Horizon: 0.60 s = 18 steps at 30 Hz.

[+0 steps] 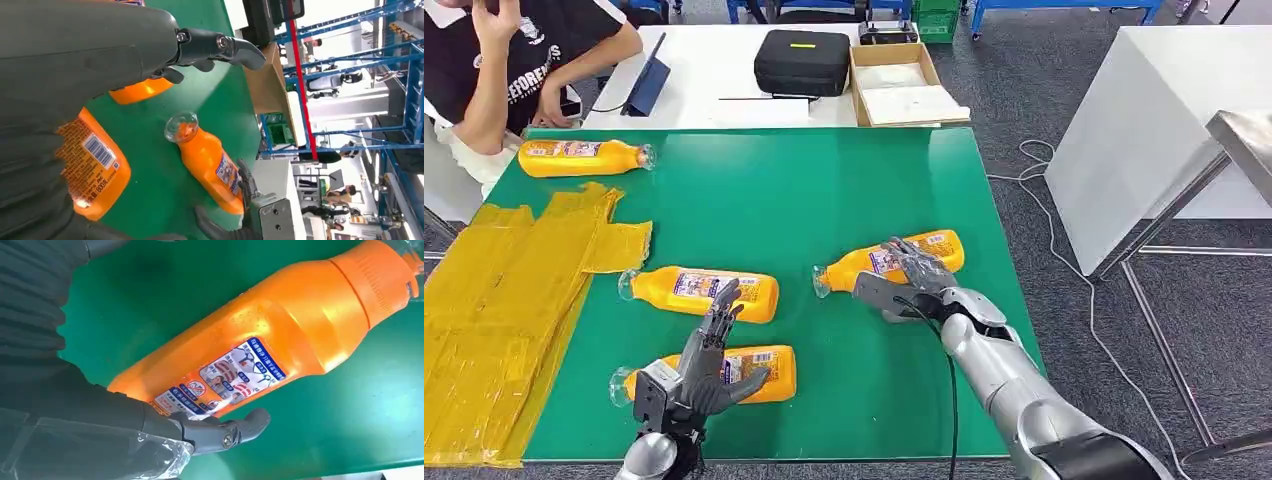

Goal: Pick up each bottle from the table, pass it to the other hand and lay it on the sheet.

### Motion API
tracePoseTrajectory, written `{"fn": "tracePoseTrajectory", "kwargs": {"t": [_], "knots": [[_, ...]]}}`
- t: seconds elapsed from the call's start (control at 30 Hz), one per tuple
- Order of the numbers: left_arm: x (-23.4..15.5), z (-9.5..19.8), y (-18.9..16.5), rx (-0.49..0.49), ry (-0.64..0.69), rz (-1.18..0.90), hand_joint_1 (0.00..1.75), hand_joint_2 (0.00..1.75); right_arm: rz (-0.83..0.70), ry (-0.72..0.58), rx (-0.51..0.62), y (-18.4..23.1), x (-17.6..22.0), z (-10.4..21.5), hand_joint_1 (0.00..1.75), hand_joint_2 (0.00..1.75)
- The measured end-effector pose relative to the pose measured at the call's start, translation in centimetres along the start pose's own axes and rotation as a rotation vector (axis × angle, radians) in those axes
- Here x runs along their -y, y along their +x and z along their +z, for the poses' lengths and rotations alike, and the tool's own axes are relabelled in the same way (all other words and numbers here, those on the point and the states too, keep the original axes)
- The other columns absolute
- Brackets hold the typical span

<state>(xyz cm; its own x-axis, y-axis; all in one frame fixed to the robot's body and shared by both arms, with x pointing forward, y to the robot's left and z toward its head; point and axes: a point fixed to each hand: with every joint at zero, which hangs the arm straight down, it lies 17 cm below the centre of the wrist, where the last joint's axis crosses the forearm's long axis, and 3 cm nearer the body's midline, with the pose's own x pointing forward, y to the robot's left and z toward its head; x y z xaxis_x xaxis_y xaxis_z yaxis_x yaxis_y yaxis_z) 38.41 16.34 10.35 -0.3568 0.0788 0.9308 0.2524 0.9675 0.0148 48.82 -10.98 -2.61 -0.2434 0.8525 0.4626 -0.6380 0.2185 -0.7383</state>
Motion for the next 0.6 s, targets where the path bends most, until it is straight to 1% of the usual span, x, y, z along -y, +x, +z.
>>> {"fn": "tracePoseTrajectory", "kwargs": {"t": [0.2,0.43,0.6], "knots": [[-0.1,0.1,-0.5,-0.013,0.007,0.005,0.0,1.75,-0.045,0.065,0.03,0.9,-0.9,0.2,0.0,1.75],[-0.1,0.2,-0.8,-0.023,0.011,0.009,0.0,1.75,-0.06,0.086,0.05,1.4,-1.4,0.2,0.0,1.75],[-0.4,-0.1,-1.0,-0.026,0.027,0.016,0.0,1.75,-0.08,0.168,0.108,3.6,-3.2,0.4,0.0,1.75]]}}
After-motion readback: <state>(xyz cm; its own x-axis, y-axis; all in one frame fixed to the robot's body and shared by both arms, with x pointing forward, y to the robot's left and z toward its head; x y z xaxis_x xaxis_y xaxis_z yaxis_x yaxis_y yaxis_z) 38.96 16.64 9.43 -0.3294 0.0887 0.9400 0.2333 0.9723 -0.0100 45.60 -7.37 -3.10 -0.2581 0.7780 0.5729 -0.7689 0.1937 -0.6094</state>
